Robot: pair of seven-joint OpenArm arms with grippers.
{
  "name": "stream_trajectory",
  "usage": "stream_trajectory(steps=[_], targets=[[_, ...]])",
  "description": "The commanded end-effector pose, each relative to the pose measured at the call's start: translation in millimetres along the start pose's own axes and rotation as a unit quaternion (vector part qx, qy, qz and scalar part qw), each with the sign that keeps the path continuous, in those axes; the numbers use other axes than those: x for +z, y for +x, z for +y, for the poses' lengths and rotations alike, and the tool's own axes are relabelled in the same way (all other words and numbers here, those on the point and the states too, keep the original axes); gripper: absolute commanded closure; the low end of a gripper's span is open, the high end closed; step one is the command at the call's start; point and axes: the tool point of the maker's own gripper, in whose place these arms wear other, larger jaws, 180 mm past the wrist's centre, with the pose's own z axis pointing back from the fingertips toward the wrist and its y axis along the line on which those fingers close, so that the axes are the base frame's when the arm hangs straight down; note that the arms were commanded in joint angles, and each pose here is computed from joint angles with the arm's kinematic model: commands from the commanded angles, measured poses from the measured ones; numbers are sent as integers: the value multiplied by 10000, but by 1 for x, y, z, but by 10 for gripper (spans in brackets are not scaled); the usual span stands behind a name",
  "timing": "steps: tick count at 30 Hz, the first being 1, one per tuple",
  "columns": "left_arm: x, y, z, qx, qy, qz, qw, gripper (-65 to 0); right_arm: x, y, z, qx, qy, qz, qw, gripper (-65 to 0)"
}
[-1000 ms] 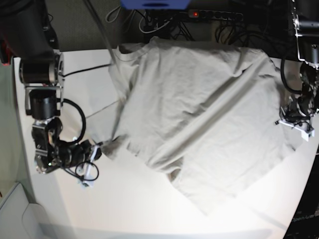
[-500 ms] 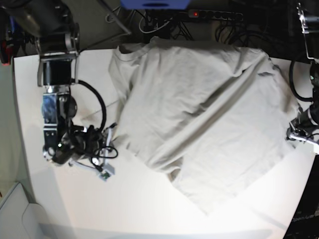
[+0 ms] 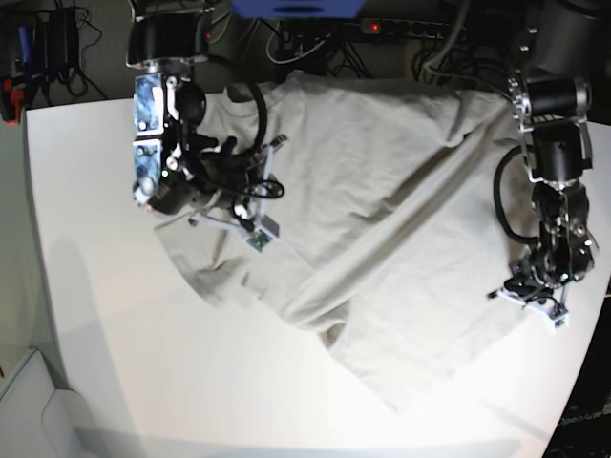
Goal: Layout the t-shirt on the table in an organized manner, then fold the t-shirt properly
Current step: 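Regrasp the shirt edges with both grippers and stretch them apart, then pull both grippers outward, smoothing the shirt flat on the table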
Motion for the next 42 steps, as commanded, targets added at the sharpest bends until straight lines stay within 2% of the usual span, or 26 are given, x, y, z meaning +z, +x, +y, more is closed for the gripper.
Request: stream_trajectory(steps=[1, 3, 8, 19, 24, 27, 34, 38, 42], targets=[[3, 20, 6, 21, 58, -253, 9997, -1, 3, 7, -1, 23, -19, -156, 9999, 0], [-2, 14, 10, 47, 112, -233, 9997, -1, 1, -1, 2, -21, 19, -129, 9999, 0], [-9, -7, 31, 63, 309, 7, 9995, -1, -4, -24, -15, -64, -53, 113, 9999, 0], [-9, -55, 59, 67, 525, 479, 9974, -1, -20, -37, -86, -325, -210, 396, 9985, 0], [1, -62, 79, 717, 560, 734, 9931, -1, -16, -13, -125, -397, -386, 264, 9981, 0], [12, -59, 83, 810, 541, 668, 9930, -1, -8, 6, -149, -430, -518, 136, 9976, 0], [40, -25, 70, 490, 408, 225, 9977, -1, 1, 49, -183, -572, -594, -239, 9963, 0], [49, -16, 55, 419, 270, 165, 9986, -1, 5, 68, -192, -635, -602, -462, 9951, 0], [61, -8, 50, 275, 235, 0, 9993, -1, 28, 97, -195, -300, -842, -848, 9924, 0]])
